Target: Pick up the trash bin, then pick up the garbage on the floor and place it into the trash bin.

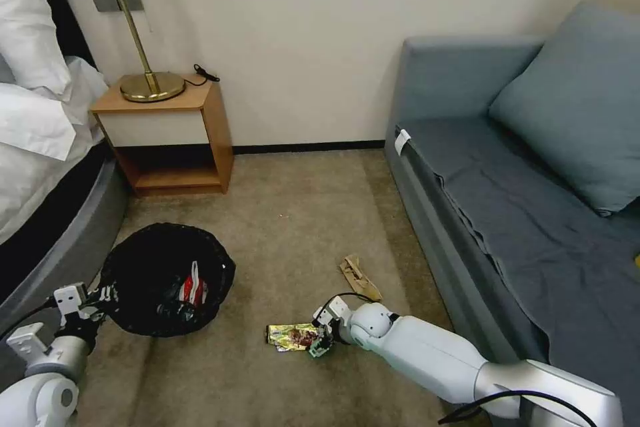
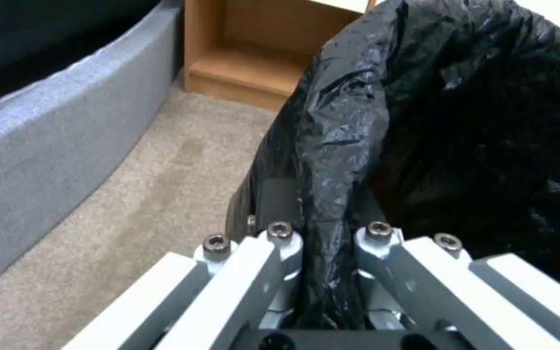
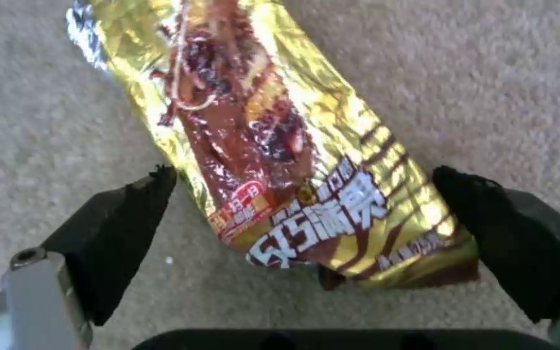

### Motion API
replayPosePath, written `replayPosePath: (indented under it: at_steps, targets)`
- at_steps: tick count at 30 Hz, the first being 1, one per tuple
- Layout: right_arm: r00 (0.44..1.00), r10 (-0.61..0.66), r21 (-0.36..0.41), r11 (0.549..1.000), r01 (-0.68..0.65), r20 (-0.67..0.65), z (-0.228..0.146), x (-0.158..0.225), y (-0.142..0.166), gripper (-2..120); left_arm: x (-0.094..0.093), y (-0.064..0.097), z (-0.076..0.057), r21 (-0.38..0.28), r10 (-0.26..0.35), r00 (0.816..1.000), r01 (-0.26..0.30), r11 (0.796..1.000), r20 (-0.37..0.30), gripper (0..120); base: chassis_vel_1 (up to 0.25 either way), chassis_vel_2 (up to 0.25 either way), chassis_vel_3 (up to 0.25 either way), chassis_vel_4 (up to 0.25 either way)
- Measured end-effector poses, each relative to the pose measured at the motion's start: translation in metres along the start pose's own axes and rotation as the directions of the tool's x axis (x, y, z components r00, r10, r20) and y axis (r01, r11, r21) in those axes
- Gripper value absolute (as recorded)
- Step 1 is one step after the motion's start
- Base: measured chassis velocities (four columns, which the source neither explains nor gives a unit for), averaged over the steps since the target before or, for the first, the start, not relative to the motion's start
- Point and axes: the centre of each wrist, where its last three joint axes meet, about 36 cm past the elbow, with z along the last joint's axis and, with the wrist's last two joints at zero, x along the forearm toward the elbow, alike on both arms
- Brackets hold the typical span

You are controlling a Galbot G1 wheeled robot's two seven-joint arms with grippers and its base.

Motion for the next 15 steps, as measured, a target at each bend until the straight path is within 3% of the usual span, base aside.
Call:
replayPosePath:
  at_steps: [7, 15]
  targets:
    - [1.0, 0.007, 0.005, 1.0, -0.007, 0.007, -0.0013, -0.0047, 0.0086, 100, 0.0001, 0.001, 0.0016, 0.0, -0.002, 1.0, 0.002, 1.0, -0.003, 4, 0.0, 0.0, 0.0, 0.0]
    - [1.0, 0.029, 0.015, 0.999, -0.029, 0.012, 0.0024, -0.0063, 0.0095, 73, 0.0011, 0.0042, 0.0035, -0.001, -0.01, 1.0, 0.01, 1.0, -0.005, 4, 0.0, 0.0, 0.0, 0.0]
